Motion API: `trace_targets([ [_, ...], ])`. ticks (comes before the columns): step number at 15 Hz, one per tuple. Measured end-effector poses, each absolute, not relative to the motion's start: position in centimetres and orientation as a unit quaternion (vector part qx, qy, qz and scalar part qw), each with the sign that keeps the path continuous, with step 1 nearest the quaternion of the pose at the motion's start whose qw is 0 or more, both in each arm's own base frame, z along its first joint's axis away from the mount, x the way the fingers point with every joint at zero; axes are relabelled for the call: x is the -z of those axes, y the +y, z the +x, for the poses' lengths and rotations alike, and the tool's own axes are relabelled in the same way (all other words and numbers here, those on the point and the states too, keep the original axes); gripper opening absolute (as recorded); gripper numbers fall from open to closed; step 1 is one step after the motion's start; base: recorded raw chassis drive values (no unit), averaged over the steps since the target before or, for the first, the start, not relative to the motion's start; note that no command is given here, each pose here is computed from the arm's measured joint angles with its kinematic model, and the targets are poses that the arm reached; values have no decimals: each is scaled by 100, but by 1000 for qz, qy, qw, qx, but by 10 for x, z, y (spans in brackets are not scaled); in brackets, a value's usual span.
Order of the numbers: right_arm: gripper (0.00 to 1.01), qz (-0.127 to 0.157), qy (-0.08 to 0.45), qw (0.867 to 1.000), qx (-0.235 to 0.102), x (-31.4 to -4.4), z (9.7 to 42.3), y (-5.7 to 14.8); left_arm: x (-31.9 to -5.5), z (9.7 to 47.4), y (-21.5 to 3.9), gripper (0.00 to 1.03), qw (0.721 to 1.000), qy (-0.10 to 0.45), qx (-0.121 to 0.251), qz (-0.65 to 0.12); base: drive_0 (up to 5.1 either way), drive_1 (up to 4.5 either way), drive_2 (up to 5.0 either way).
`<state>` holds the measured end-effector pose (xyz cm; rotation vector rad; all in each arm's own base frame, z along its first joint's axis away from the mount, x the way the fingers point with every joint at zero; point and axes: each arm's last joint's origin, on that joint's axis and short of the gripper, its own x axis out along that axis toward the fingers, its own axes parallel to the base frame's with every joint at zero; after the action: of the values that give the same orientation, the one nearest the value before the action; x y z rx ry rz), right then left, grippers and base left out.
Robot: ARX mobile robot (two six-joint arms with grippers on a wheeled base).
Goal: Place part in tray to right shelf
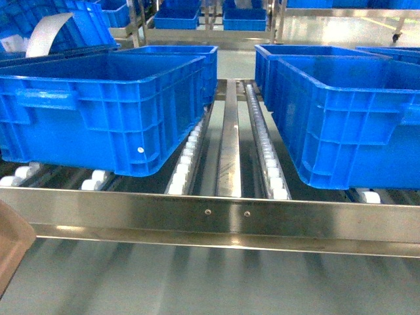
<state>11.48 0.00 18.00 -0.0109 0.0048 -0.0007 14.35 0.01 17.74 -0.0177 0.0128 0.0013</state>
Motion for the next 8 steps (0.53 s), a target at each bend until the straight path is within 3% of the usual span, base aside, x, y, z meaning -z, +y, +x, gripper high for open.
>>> trace_targets([
  [4,2,-5,-10,1000,0,-172,110,0,-168,132,0,12,1000,-1,-1,-9,0,0,0],
  [7,2,-5,19,1000,-2,-164,101,0,-170,124,0,12,1000,-3,-1,-9,0,0,0],
  [8,2,-4,-6,1000,0,-168,97,0,-171,122,0,12,1000,-5,-1,-9,0,0,0],
])
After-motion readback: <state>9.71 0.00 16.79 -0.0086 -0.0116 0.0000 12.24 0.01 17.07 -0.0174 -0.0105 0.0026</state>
